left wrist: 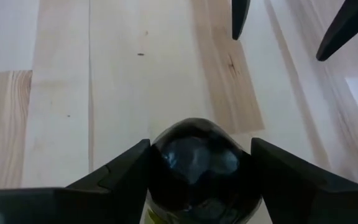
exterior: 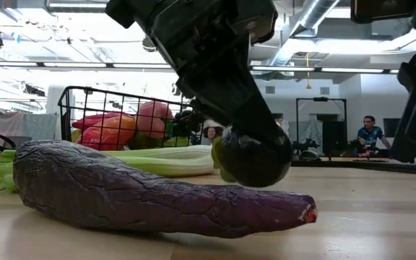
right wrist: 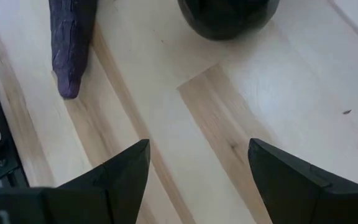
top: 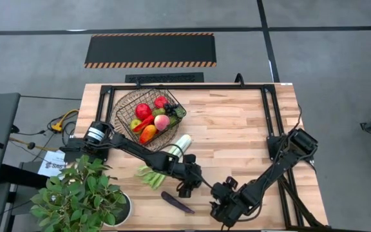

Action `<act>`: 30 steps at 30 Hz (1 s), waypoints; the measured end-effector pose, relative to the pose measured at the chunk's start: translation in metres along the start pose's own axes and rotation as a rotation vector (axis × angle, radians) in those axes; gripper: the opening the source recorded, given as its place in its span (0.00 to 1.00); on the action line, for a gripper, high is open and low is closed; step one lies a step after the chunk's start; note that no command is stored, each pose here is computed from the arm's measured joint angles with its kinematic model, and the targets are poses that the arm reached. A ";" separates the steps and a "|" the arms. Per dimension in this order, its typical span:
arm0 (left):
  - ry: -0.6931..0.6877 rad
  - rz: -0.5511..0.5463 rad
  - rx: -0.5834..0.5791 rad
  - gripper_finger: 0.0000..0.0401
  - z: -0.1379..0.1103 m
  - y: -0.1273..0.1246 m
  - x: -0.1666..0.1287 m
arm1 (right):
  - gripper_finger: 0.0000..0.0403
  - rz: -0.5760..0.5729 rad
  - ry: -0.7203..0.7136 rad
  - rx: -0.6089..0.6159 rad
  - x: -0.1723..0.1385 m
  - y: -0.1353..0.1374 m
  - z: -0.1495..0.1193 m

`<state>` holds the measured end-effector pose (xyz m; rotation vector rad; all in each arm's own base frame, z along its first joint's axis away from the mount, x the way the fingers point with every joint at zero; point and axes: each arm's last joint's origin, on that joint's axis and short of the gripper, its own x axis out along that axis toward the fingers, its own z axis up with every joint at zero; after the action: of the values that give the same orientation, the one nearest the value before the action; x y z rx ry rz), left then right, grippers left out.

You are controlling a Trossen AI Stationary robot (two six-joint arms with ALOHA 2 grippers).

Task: Build produce basket
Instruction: Put the black mangosteen into the wire basket

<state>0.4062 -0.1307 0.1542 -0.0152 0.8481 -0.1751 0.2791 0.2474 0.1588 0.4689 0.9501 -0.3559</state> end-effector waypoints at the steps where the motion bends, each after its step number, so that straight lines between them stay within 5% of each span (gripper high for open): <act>1: 0.002 0.001 0.000 0.59 0.002 0.000 -0.001 | 0.72 0.001 0.000 0.001 0.000 0.000 0.000; 12: 0.006 0.017 -0.057 0.58 0.027 -0.003 -0.013 | 0.72 -0.011 0.029 0.066 -0.013 0.003 -0.027; 23: -0.113 0.045 -0.168 0.59 0.097 0.006 -0.055 | 0.72 0.016 -0.002 0.226 -0.044 0.007 -0.083; 30: -0.268 0.047 -0.301 0.59 0.148 0.021 -0.099 | 0.72 0.027 -0.043 0.280 -0.052 0.006 -0.096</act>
<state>0.4551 -0.1024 0.3242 -0.2947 0.6002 0.0006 0.1882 0.3076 0.1568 0.7256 0.8545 -0.4757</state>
